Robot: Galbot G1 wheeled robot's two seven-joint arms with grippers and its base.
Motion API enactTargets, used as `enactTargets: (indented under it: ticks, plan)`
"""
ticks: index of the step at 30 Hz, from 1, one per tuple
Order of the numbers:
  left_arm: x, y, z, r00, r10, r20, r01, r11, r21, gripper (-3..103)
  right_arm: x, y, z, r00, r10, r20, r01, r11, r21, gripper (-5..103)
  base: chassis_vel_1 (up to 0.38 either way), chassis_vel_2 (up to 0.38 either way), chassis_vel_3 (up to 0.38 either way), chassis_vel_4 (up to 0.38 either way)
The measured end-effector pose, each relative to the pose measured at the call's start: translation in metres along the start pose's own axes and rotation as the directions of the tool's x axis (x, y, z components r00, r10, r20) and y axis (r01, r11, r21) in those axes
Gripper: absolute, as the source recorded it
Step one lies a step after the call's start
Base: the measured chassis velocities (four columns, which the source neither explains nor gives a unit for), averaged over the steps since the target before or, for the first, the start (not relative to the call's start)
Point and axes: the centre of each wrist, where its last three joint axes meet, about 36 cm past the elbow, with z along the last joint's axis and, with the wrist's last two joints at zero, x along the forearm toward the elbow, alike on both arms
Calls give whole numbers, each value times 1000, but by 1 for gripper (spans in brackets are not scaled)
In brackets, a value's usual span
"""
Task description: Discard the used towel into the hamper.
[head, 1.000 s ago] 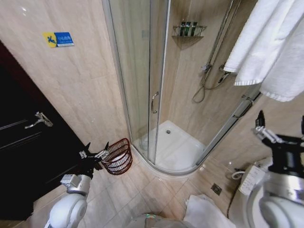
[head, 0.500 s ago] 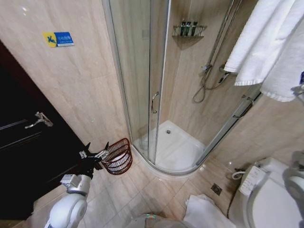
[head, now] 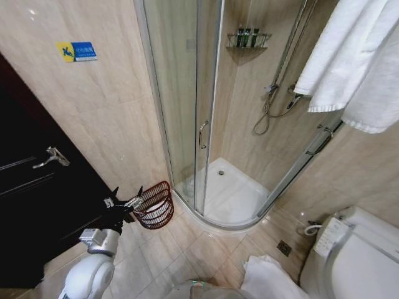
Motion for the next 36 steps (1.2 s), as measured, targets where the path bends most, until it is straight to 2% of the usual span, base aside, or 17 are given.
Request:
enactTargets:
  ticks: [2, 6, 8, 12, 17, 23, 27, 30, 31, 33, 35, 36]
  plan:
    - [0, 0, 0, 1000, 0, 0, 0, 1000, 0, 100, -5, -7, -2, 1000, -12, -28, 13, 1000, 20, 100, 0, 0, 0, 0]
    - [0, 0, 0, 1000, 0, 0, 0, 1000, 0, 100, -31, -23, -7, 1000, 12, -18, -11, 998, 58, 100, 0, 0, 0, 0]
    - [0, 0, 0, 1000, 0, 0, 0, 1000, 0, 100, -43, -31, -11, 1000, 18, -4, -18, 998, 61, 100, 0, 0, 0, 0]
    - [0, 0, 0, 1000, 0, 0, 0, 1000, 0, 100, -80, -68, -16, 998, 27, 64, -33, 995, 95, 100, 0, 0, 0, 0]
    - [0, 0, 0, 1000, 0, 0, 0, 1000, 0, 100, -103, -92, -17, 993, 35, 110, -51, 988, 145, 100, 0, 0, 0, 0]
    - [0, 0, 0, 1000, 0, 0, 0, 1000, 0, 100, -115, -107, -17, 994, 22, 109, -40, 985, 167, 100, 0, 0, 0, 0]
    - [0, 0, 0, 1000, 0, 0, 0, 1000, 0, 100, -123, -112, -25, 995, 32, 93, -45, 989, 141, 100, 0, 0, 0, 0]
    - [0, 0, 0, 1000, 0, 0, 0, 1000, 0, 100, -131, -116, -34, 997, 63, 32, -65, 997, 44, 100, 0, 0, 0, 0]
    - [0, 0, 0, 1000, 0, 0, 0, 1000, 0, 100, -131, -116, -34, 997, 63, 32, -65, 997, 44, 100, 0, 0, 0, 0]
    - [0, 0, 0, 1000, 0, 0, 0, 1000, 0, 100, -135, -120, -40, 997, 70, 15, -70, 998, 4, 100, 0, 0, 0, 0]
    - [0, 0, 0, 1000, 0, 0, 0, 1000, 0, 100, -137, -119, -50, 996, 84, -1, -84, 995, -63, 100, 0, 0, 0, 0]
    - [0, 0, 0, 1000, 0, 0, 0, 1000, 0, 100, -137, -119, -50, 996, 84, -1, -84, 995, -63, 100, 0, 0, 0, 0]
